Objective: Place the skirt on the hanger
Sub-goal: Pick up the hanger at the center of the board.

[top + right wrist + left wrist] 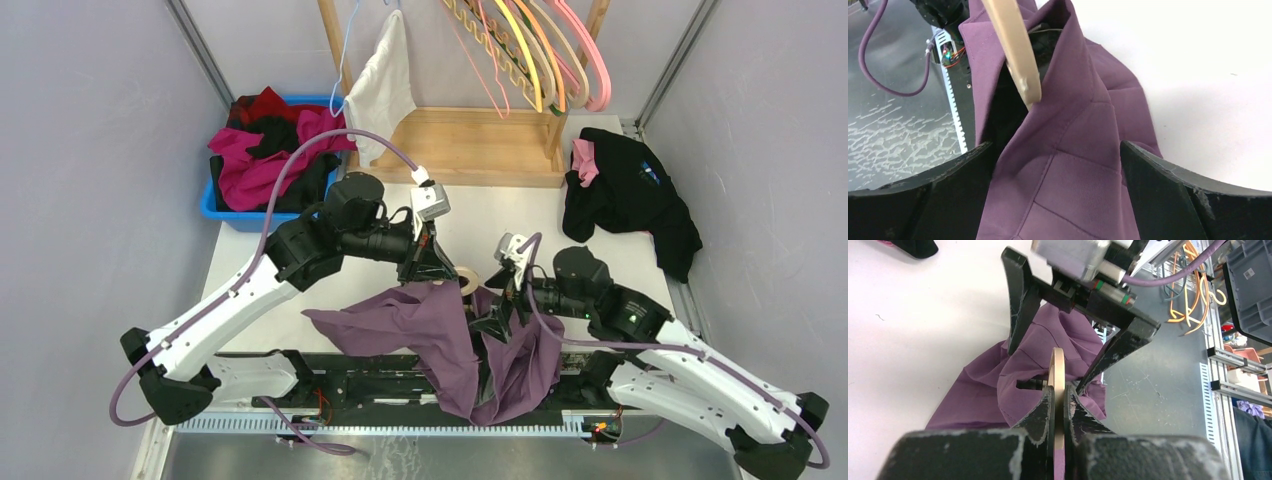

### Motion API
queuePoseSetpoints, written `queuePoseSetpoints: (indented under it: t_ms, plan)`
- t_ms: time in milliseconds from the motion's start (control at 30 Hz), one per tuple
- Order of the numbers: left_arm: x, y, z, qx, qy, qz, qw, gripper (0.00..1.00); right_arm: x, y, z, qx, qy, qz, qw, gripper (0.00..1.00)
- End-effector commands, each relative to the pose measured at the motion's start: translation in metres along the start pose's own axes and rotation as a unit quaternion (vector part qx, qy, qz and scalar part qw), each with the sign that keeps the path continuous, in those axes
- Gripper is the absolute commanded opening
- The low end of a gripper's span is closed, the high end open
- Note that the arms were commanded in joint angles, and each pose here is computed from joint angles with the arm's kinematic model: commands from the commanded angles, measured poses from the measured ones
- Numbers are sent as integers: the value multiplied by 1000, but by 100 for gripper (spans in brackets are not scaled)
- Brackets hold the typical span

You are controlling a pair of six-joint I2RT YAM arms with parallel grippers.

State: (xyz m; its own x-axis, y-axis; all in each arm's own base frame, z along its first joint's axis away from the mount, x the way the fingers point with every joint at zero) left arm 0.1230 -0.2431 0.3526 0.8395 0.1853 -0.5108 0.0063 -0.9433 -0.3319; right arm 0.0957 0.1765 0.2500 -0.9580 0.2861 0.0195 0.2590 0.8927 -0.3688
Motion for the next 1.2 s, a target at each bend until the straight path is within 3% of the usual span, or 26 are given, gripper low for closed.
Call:
queuePoseSetpoints:
  t_ms: [0,567,1067,1167]
  plan:
    - [-19,-14,-29,-51,62,36,996,3,-6,-26,-27,-51,-29,66,996,100]
    - [-25,-15,-42,-55,70,45,995,3,5,-7,-39,-56,-48,-41,996,100]
    - [-38,-24,-68,-83,90,44,991,3,1,12,-21,-16,-29,-55,998,100]
    - [-38,-25,-70,-90,93,44,991,3,-1,13,-24,-21,-33,-49,998,91]
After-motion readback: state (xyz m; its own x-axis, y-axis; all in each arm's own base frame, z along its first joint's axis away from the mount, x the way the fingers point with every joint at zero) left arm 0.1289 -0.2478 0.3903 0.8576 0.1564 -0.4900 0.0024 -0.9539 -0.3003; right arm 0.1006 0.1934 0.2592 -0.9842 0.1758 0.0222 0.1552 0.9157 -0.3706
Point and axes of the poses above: each gripper's point midway between its finger pads, its own y axis out along the fingers, its own x axis along the line the jaws close on, z = x × y, the point moved 8 cm from there along -y, back along the fingers, and after that the axes turned 12 degrees about -y, right-handed, at the moved point
